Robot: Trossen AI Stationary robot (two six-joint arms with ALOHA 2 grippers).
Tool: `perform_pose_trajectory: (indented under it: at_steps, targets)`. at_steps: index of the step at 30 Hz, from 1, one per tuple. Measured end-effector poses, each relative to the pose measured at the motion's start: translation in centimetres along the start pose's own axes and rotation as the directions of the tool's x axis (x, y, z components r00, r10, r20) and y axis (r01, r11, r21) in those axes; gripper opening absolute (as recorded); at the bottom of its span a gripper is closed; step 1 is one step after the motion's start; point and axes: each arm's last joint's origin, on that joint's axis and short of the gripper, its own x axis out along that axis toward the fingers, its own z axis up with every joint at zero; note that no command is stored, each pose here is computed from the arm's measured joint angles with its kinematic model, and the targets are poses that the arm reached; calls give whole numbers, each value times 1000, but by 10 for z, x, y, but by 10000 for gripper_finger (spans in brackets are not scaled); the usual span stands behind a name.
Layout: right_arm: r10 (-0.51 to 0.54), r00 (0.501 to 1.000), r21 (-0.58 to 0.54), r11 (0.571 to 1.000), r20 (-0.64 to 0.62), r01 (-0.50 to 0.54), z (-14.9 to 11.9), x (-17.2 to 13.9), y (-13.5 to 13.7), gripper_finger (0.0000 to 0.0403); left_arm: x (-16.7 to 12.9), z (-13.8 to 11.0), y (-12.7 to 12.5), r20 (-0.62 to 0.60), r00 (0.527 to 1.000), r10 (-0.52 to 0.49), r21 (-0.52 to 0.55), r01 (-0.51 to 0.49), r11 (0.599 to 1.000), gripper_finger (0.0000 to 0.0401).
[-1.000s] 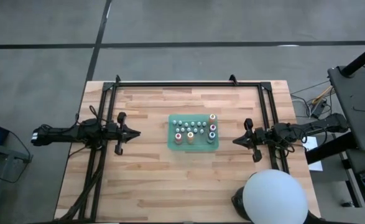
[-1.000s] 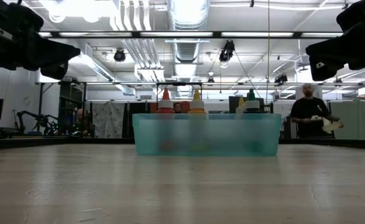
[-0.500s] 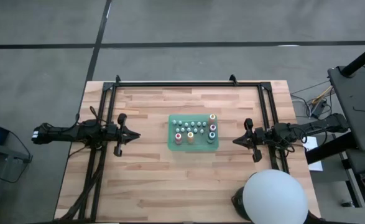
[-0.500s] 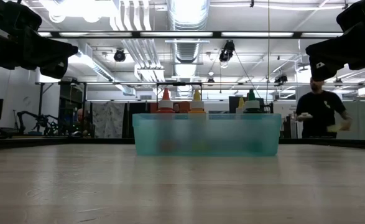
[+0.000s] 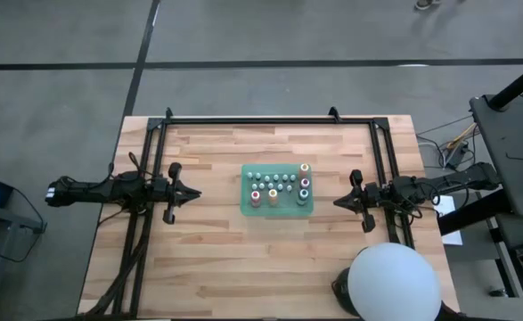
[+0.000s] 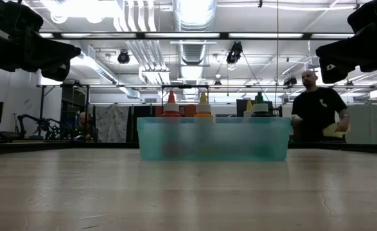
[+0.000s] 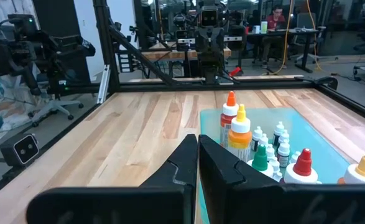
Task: Pick & Place food coloring
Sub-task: Return to Home Position
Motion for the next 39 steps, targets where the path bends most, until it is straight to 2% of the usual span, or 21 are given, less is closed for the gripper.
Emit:
perform_pose_trajectory:
  at_steps: [10, 16, 23, 35, 39]
  targets:
    - [0, 1000, -2, 1000, 0, 0, 0, 0, 0, 9, 0, 0, 0, 0, 1000, 0, 0, 0, 1000, 3]
    - [5, 998, -125, 992, 58, 2, 5, -4, 0, 9, 0, 0, 0, 1, 1000, 0, 0, 0, 1000, 3]
    - [0, 995, -99, 995, 95, 10, 8, -7, -1, 8, 0, 0, 0, 2, 1000, 0, 0, 0, 1000, 3]
    - [-134, 982, -60, 988, 136, 143, 11, -13, -15, 9, 0, 1, 0, 7, 1000, 0, 0, 0, 1000, 3]
    - [-122, 985, -61, 990, 119, 130, 9, -14, -17, 9, 0, 1, 0, 7, 1000, 0, 0, 0, 1000, 3]
